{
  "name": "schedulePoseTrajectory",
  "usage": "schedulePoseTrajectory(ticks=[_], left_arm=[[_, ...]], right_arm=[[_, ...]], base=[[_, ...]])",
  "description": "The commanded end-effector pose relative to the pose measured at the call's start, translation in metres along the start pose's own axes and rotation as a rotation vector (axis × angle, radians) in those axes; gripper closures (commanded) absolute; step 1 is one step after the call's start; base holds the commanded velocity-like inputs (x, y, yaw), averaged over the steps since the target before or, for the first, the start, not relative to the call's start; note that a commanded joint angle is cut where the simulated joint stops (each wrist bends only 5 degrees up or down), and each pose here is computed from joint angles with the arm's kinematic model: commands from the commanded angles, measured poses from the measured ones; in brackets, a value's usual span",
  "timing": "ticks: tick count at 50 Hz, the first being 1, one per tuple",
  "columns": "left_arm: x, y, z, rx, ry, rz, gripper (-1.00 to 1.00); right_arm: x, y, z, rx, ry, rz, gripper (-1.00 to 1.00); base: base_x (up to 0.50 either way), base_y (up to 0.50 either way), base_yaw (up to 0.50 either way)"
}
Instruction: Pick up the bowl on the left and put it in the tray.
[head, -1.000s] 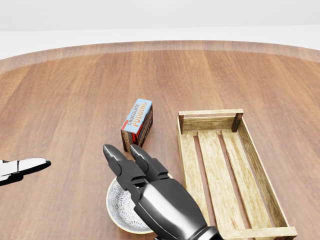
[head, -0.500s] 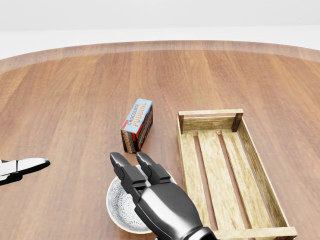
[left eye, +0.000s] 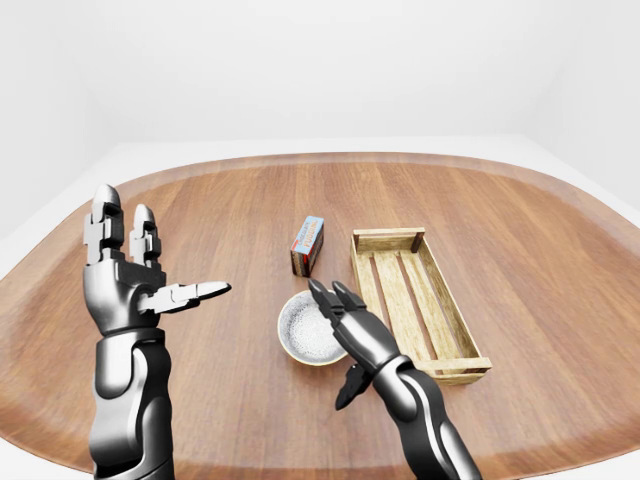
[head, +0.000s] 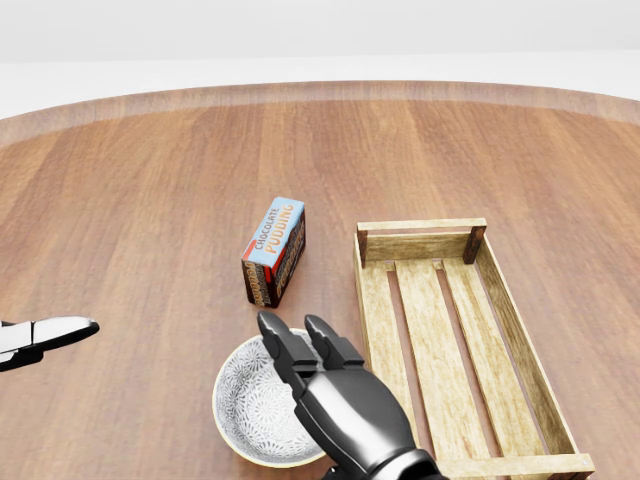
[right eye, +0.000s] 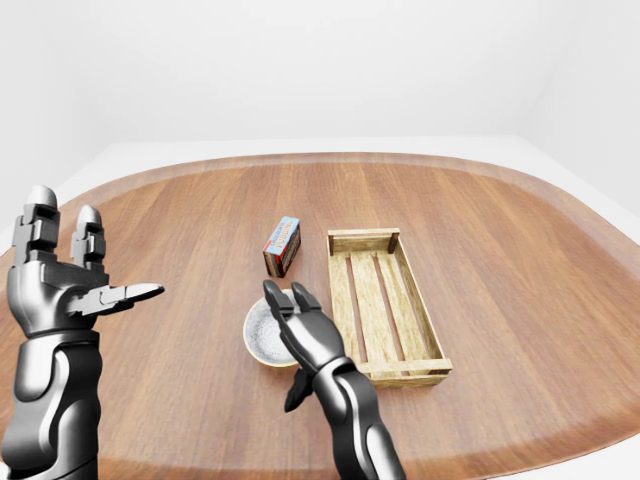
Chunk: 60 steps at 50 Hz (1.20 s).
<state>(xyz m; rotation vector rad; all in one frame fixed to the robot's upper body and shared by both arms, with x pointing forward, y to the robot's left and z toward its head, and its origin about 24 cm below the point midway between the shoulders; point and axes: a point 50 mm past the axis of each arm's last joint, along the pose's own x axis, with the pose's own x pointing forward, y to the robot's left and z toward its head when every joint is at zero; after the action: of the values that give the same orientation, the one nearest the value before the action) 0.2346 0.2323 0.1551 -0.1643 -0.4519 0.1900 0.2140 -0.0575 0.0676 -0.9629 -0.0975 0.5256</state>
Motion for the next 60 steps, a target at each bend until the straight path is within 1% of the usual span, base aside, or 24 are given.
schedulePoseTrajectory(ticks=[1, 21, 32, 41, 53, 60], left_arm=[[0.0, 0.0, 0.0, 0.001, 0.001, 0.0, -1.0], [0.0, 0.0, 0.0, 0.0, -0.001, -0.001, -1.0], [0.0, -0.001, 0.0, 0.0, -0.001, -0.002, -1.0], [0.001, 0.0, 0.0, 0.0, 0.0, -0.001, -1.0], [0.0, 0.0, 0.0, 0.0, -0.001, 0.0, -1.0], [0.0, 0.0, 0.0, 0.001, 0.001, -0.001, -1.0]], right_arm=[[0.003, 0.004, -0.013, 0.023, 0.047, 0.012, -1.0], [0.008, 0.008, -0.017, 0.004, 0.068, 0.046, -1.0], [0.013, 0.017, -0.025, 0.027, 0.099, 0.064, -1.0], [0.022, 0.02, -0.031, 0.033, 0.12, 0.091, -1.0], [0.026, 0.027, -0.035, 0.043, 0.14, 0.112, -1.0], [0.03, 0.035, -0.039, 0.06, 0.157, 0.133, -1.0]], base=[[0.0, 0.0, 0.0], [0.0, 0.0, 0.0], [0.0, 0.0, 0.0], [0.0, 0.0, 0.0], [0.0, 0.0, 0.0], [0.0, 0.0, 0.0]])
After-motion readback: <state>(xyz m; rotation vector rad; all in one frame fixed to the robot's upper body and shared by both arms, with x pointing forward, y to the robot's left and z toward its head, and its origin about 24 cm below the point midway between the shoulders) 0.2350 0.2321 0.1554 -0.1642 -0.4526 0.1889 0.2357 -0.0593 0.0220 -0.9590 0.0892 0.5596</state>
